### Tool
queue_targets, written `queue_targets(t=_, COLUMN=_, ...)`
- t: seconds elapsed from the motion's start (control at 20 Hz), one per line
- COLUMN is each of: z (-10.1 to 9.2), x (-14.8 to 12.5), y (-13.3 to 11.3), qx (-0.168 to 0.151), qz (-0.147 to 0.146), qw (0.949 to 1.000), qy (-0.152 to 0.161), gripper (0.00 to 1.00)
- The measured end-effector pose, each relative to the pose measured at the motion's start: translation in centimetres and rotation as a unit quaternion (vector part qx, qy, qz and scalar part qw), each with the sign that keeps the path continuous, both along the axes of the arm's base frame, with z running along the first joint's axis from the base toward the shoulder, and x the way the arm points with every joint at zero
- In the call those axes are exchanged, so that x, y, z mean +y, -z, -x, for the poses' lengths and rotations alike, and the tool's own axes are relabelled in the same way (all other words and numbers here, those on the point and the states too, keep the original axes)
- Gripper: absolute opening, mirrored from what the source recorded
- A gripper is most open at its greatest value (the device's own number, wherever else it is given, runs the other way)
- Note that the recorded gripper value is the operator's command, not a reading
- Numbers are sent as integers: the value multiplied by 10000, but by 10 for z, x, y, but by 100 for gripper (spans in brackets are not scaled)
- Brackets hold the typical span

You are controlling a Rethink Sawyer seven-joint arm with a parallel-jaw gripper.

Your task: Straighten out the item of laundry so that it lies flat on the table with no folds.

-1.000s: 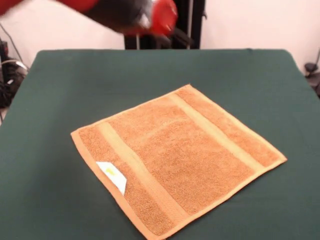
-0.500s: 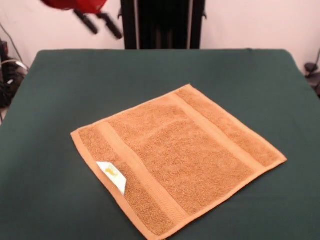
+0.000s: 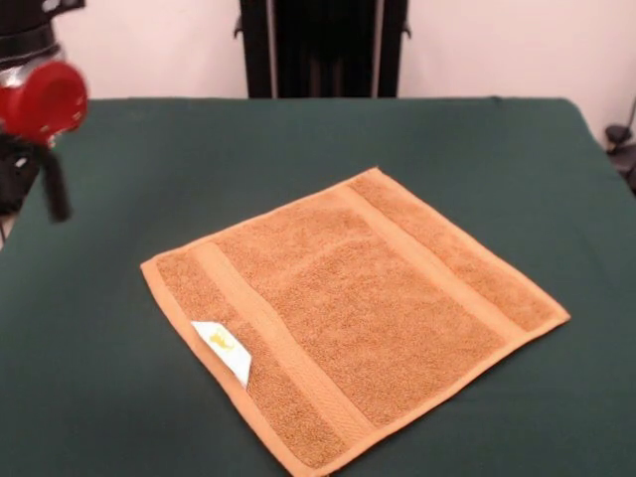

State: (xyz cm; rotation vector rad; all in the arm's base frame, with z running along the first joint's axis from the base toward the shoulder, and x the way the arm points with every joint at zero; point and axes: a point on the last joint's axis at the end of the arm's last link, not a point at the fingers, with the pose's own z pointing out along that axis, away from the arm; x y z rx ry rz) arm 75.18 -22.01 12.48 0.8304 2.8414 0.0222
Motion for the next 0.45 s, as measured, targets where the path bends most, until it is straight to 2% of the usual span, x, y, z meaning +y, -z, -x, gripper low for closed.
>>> queue_targets(t=0.05, z=-5, x=-7, y=4, qx=-349, qz=175, qw=9992, qy=-40, gripper=100)
queue_targets(t=0.15, z=-10, x=-15, y=8, qx=-720, qz=358, qw=9967, qy=-95, gripper=100)
queue_targets(t=0.25, z=-14, x=-26, y=12, qx=-1178, qz=591, qw=9911, qy=-176, gripper=100)
queue_targets(t=0.45, z=-15, x=-33, y=17, qx=-1446, qz=780, qw=9861, qy=-264, gripper=100)
